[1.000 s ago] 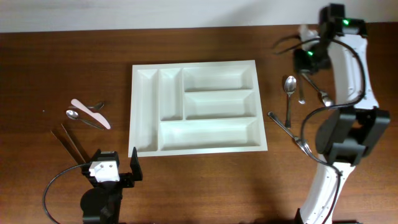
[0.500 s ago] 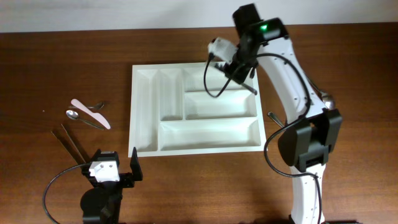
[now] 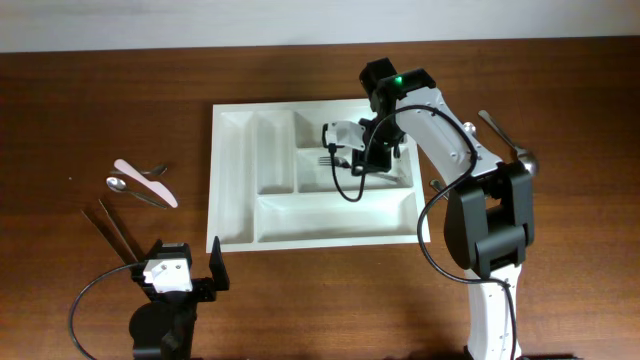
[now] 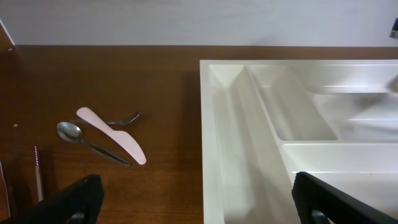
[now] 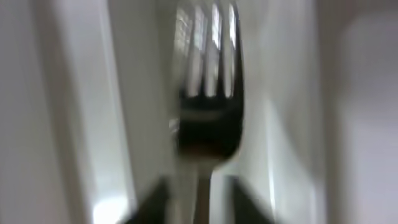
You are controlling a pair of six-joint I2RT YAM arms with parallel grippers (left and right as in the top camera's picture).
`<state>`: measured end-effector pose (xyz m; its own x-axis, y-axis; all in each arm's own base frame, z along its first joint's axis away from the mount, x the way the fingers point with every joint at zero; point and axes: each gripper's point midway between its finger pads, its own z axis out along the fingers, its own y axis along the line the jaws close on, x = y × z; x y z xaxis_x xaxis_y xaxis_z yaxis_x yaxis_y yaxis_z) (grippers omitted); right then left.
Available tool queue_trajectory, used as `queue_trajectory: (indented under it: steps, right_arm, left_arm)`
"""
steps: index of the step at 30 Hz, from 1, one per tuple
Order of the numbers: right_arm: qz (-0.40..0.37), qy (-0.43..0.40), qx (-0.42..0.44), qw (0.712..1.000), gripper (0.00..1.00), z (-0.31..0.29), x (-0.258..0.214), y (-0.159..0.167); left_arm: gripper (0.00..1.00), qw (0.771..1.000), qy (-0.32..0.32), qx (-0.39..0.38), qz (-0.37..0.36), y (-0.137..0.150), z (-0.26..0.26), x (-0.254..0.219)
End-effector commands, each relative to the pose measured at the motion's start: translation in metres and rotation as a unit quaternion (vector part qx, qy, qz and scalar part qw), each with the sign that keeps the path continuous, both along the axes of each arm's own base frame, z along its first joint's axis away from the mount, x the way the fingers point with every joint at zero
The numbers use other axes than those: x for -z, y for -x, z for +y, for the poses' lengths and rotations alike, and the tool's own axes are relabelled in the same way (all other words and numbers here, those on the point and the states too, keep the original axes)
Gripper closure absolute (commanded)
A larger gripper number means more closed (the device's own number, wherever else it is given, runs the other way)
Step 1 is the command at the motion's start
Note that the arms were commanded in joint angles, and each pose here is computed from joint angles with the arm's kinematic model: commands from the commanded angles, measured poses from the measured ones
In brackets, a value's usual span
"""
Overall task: Pack container
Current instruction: 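Carry the fork with the right gripper into the tray's middle compartment, then return the right gripper to the right cutlery and grasp a spoon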
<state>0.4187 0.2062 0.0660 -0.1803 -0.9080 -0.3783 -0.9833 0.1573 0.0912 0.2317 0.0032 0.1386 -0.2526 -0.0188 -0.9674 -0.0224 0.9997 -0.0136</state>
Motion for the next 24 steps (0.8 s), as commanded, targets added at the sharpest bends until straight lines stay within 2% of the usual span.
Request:
queue_trajectory:
  steps: [1, 6, 9, 11, 14, 17, 18, 21, 22, 24]
  right_arm:
    - [-0.009, -0.04, 0.045, 0.998, 0.01, 0.015, -0.026, -0.01]
    - [-0.034, -0.07, 0.199, 0.977, 0.01, 0.016, -0.086, -0.052]
    - [-0.093, -0.067, 0.337, 0.935, 0.01, -0.02, -0.142, -0.091]
    - [-0.119, -0.071, 0.378, 0.915, 0.01, -0.048, -0.168, -0.104]
    - [-0.129, -0.078, 0.423, 0.894, 0.01, -0.09, -0.18, -0.117]
    - [-0.086, -0.089, 0.555, 0.823, 0.02, -0.163, -0.169, -0.129]
    - [-0.07, -0.091, 0.608, 0.785, 0.01, -0.187, -0.163, -0.132]
    - [-0.012, -0.104, 0.761, 0.641, 0.01, -0.265, -0.139, -0.133]
    - [0.003, -0.115, 0.773, 0.624, 0.01, -0.278, -0.135, -0.133]
    - [0.036, -0.153, 0.772, 0.616, 0.01, -0.298, -0.13, -0.134]
  left_arm:
    - [0.01, 1.0, -0.006, 0.009, 0.0, 0.0, -0.003, 0.001]
    - [0.01, 1.0, -0.006, 0.009, -0.001, 0.0, -0.003, 0.001]
    - [0.01, 1.0, -0.006, 0.009, -0.001, 0.0, -0.003, 0.001]
    - [0.01, 1.0, -0.006, 0.009, -0.001, 0.0, -0.003, 0.001]
    - [0.01, 1.0, -0.006, 0.009, -0.001, 0.0, -0.003, 0.001]
    - [0.01, 1.0, -0.006, 0.009, -0.001, 0.0, -0.003, 0.001]
    - [0.01, 1.0, -0.006, 0.009, 0.0, 0.0, -0.003, 0.001]
    - [0.01, 1.0, -0.006, 0.009, 0.0, 0.0, -0.003, 0.001]
    - [0.01, 1.0, -0.006, 0.009, -0.001, 0.0, -0.003, 0.001]
    - [0.01, 1.0, -0.006, 0.009, -0.001, 0.0, -0.003, 0.001]
